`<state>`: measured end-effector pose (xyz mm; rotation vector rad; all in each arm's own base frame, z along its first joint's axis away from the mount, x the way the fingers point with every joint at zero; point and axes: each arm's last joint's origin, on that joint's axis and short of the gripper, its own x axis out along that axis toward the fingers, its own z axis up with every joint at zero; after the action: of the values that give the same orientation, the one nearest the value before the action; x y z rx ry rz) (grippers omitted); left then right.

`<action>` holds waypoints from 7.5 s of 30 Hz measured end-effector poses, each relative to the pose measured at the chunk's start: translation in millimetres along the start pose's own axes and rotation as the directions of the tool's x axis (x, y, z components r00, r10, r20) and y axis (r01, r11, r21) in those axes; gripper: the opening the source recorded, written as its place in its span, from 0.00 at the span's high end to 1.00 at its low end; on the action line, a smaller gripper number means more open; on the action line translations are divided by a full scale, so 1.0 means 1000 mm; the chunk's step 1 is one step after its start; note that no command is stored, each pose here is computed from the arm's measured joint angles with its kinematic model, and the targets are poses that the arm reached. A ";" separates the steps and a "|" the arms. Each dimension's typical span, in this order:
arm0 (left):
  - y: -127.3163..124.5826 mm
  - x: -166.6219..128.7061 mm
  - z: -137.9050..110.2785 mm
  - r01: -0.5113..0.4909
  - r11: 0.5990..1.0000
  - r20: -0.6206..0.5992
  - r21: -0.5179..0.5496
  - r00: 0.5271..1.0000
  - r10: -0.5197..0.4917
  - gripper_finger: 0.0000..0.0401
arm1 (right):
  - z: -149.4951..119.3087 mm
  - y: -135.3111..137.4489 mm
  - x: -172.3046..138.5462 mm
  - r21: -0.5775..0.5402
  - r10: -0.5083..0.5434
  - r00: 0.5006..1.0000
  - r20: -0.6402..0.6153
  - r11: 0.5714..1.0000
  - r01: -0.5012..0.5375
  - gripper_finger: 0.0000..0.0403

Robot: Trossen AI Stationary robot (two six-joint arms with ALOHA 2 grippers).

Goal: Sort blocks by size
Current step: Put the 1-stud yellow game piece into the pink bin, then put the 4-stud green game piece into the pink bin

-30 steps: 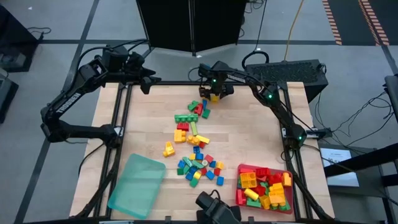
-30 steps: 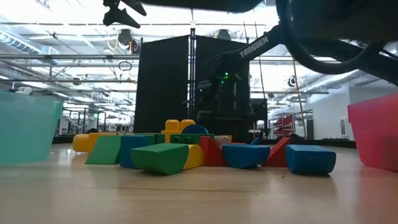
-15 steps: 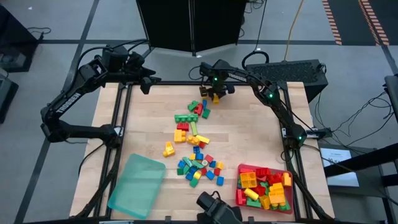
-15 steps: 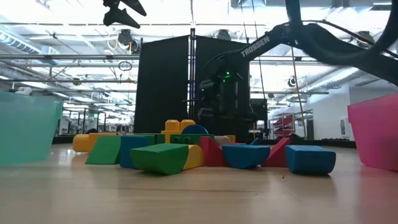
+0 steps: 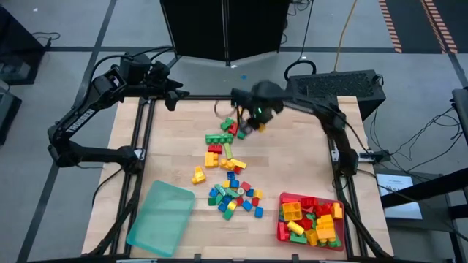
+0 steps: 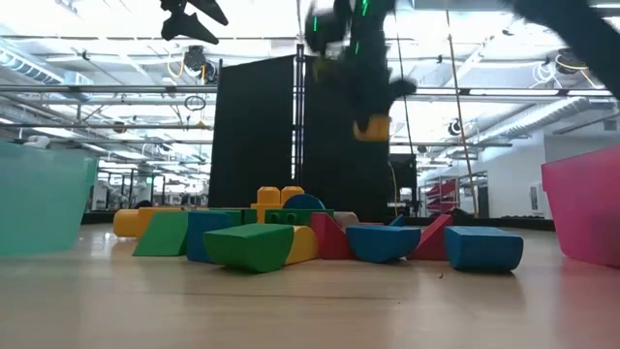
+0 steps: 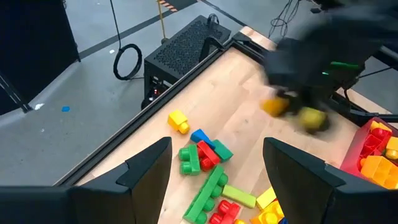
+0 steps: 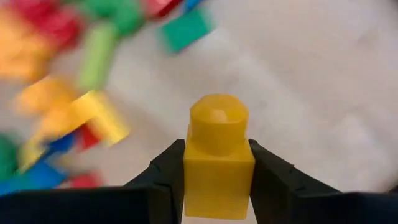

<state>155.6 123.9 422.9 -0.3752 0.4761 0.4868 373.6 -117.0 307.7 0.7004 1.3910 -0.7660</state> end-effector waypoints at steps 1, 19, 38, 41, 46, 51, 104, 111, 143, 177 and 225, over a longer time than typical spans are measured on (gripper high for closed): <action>0.000 0.000 0.000 0.000 1.000 0.000 0.000 1.000 0.000 0.36 | -0.017 0.008 -0.008 0.005 0.018 1.000 0.012 1.000 -0.018 0.71; 0.000 0.000 0.000 0.003 1.000 0.000 0.000 1.000 -0.003 0.36 | -0.291 0.022 0.005 0.515 0.144 0.971 -0.189 0.857 -0.027 0.71; 0.000 0.000 0.000 0.003 1.000 0.000 -0.022 1.000 -0.003 0.36 | -0.335 0.020 0.053 0.530 0.137 0.959 -0.249 0.848 0.017 0.24; 0.000 0.000 0.000 0.003 1.000 -0.001 -0.022 1.000 -0.003 0.36 | -0.324 0.024 0.042 0.546 0.187 0.965 -0.186 0.836 -0.057 0.22; 0.000 0.000 0.000 0.000 1.000 0.002 -0.020 1.000 0.000 0.36 | -0.271 0.025 0.003 0.546 0.294 0.940 0.172 0.766 -0.339 0.24; 0.000 0.000 0.001 -0.005 1.000 0.006 0.002 1.000 0.005 0.36 | -0.188 0.006 -0.005 0.424 0.207 0.914 0.348 0.835 -0.351 0.25; 0.001 0.000 -0.005 -0.015 1.000 -0.048 0.016 0.999 0.016 0.36 | 0.164 -0.061 0.160 0.526 0.180 0.971 0.159 0.817 -0.237 0.46; 0.001 0.000 -0.005 -0.015 1.000 -0.047 0.021 0.999 0.016 0.36 | 0.169 -0.077 0.161 0.555 0.207 0.967 0.149 0.792 -0.255 0.68; 0.001 0.000 -0.005 -0.012 0.999 -0.050 0.049 0.999 0.015 0.36 | -0.058 0.024 -0.072 0.059 0.126 0.975 0.184 0.989 -0.139 0.72; 0.001 0.000 -0.005 -0.014 1.000 -0.049 0.011 0.999 0.015 0.36 | -0.350 0.006 0.036 0.593 0.104 0.961 -0.257 0.802 0.072 0.68; 0.002 -0.001 -0.011 -0.031 0.999 -0.109 0.033 0.993 0.035 0.36 | 0.078 0.061 0.076 -0.717 0.379 0.875 0.301 0.695 -0.055 0.31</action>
<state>150.5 120.4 413.8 -0.3657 0.5960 0.4920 470.1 -149.1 236.3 0.0755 1.0322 -0.1324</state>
